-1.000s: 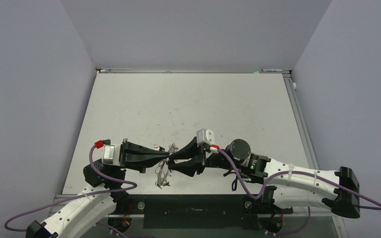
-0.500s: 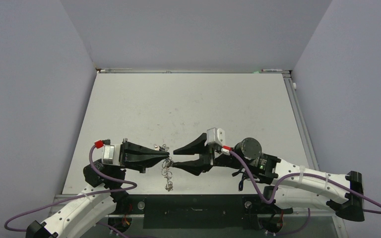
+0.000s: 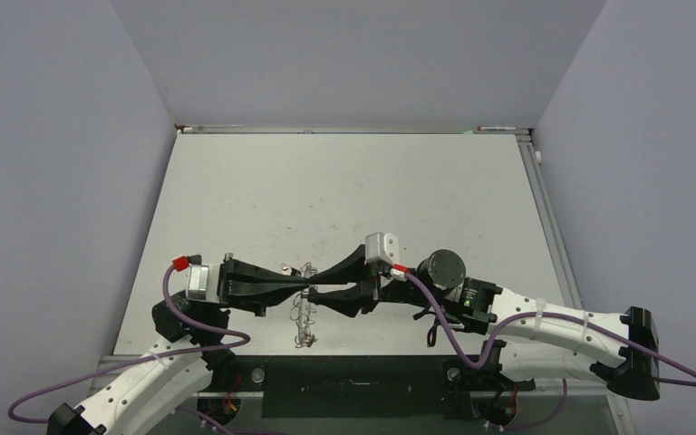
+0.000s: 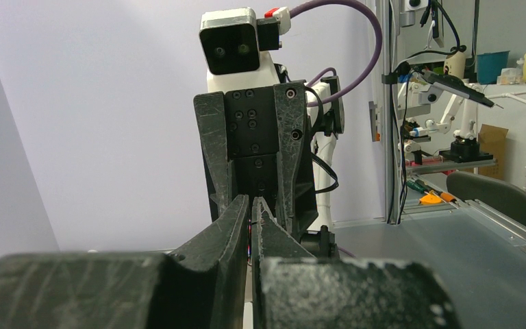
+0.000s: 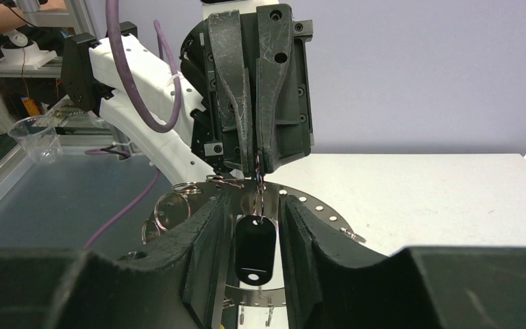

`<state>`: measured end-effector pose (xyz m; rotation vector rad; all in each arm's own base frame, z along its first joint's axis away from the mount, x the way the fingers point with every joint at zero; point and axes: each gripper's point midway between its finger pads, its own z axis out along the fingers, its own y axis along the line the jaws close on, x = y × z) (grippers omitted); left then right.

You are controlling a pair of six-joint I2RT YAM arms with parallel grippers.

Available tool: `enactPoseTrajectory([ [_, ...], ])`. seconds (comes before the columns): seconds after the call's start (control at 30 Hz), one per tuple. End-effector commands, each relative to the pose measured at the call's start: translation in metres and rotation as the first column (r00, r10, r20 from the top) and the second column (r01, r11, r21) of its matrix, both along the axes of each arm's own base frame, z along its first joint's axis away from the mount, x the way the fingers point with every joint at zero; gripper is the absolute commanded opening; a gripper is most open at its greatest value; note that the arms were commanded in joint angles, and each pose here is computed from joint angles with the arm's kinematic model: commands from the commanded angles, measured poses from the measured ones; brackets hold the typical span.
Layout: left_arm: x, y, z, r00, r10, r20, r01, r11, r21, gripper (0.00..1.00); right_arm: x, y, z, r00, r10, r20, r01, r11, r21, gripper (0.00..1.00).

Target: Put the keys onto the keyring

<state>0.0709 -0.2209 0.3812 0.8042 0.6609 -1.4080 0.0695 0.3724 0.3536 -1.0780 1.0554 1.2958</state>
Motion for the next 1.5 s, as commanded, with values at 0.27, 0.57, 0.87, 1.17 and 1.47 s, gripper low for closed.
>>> enactPoseTrajectory([
  [0.27,-0.004,0.009,0.018,0.999,0.020,0.035,-0.018,0.998,-0.067,0.00,0.001,0.004,0.039,0.999,0.006,0.043,-0.011,0.994,0.110,0.21],
  [0.57,-0.004,0.009,0.018,0.999,0.023,0.035,-0.020,0.997,-0.069,0.00,0.002,0.007,0.036,0.999,0.003,0.042,-0.007,0.995,0.096,0.18],
  [0.87,-0.003,0.009,0.017,0.999,0.024,0.030,-0.022,0.998,-0.067,0.00,0.002,0.009,0.035,0.999,0.008,0.047,-0.013,0.996,0.092,0.06],
  [1.17,0.001,0.007,0.015,0.999,0.046,0.025,-0.045,0.998,-0.035,0.00,0.007,0.008,0.032,0.998,-0.021,0.055,0.018,0.999,0.052,0.05],
  [1.47,0.012,0.009,0.007,0.980,0.186,0.068,-0.190,0.980,0.057,0.66,0.023,-0.009,0.003,0.991,-0.112,0.069,0.123,0.976,-0.181,0.05],
])
